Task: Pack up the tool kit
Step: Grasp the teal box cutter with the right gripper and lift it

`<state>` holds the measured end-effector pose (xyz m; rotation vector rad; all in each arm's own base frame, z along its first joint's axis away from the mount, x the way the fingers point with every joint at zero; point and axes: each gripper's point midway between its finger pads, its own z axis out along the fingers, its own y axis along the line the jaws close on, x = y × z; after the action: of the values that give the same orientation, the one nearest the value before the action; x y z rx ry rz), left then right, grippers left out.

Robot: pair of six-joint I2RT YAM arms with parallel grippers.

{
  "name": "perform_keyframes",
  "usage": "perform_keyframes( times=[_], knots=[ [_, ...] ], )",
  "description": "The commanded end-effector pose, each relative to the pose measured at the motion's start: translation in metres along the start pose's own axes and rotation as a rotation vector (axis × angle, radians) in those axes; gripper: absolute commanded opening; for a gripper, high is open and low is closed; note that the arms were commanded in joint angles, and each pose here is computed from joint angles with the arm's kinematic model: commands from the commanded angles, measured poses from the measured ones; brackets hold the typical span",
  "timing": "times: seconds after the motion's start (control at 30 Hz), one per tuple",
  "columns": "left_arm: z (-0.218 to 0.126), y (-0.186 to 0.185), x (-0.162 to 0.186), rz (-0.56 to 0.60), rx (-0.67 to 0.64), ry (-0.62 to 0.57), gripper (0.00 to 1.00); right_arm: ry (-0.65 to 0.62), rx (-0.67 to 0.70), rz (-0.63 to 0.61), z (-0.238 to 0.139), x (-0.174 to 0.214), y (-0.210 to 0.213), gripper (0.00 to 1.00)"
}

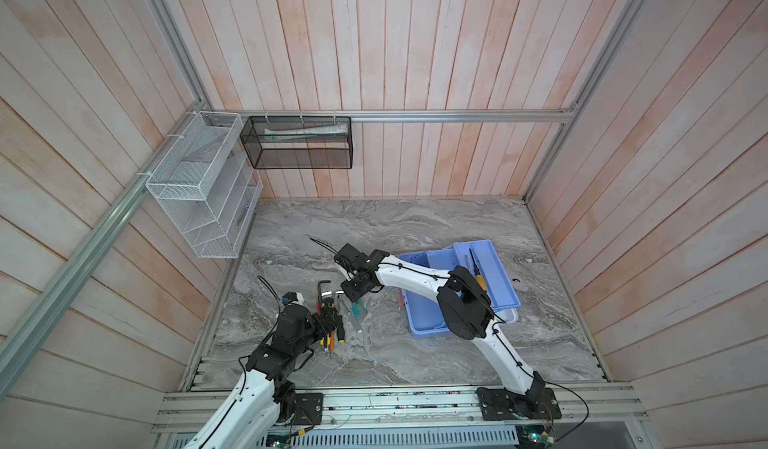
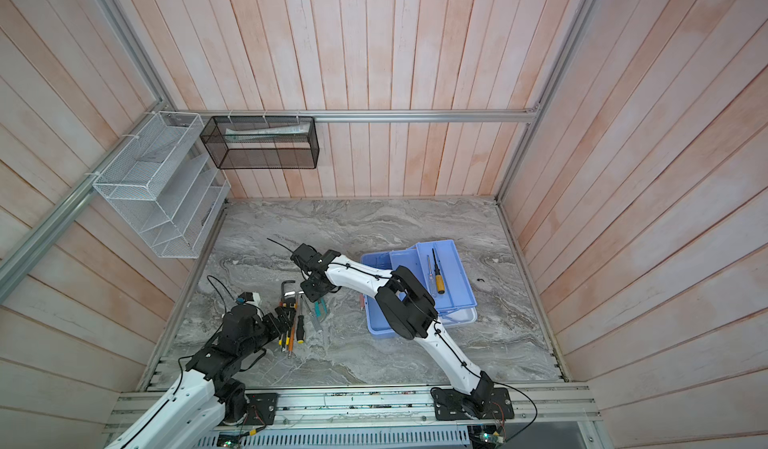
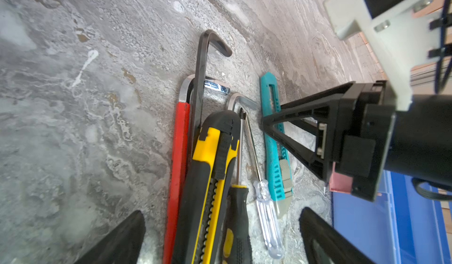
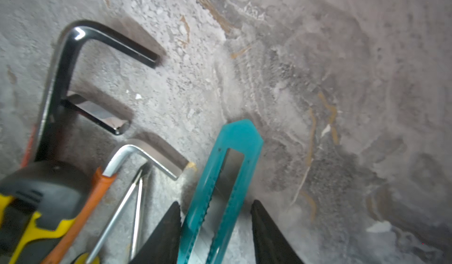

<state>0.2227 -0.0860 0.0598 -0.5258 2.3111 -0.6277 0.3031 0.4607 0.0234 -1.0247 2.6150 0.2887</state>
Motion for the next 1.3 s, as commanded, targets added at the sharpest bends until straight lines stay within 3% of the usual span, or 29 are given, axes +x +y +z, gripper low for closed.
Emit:
perform_keyframes(
  times=[0.0,0.37,0.77,0.97,1.27],
  knots=[
    [-0.004,-0.01,-0.011,0.021,0.015,-0.032,1.0,0.146,0.135,-0.044,0.017,0.044,-0.022,0.48],
    [-0.005,-0.011,-0.013,0.023,0.018,-0.037,1.0,0.167,0.079,-0.045,0.031,0.052,0.003,0.49],
    [-0.006,-0.013,-0.016,0.041,0.02,-0.044,1.0,0.146,0.11,-0.047,0.027,0.047,-0.001,0.29],
    [-0.007,-0.014,-0.018,0.051,0.018,-0.051,1.0,0.091,0.143,-0.041,0.006,0.033,-0.007,0.19],
    [-0.008,-0.015,-0.026,0.085,-0.004,-0.069,1.0,-0.006,0.132,0.023,-0.047,0.011,-0.02,0.14]
  ],
)
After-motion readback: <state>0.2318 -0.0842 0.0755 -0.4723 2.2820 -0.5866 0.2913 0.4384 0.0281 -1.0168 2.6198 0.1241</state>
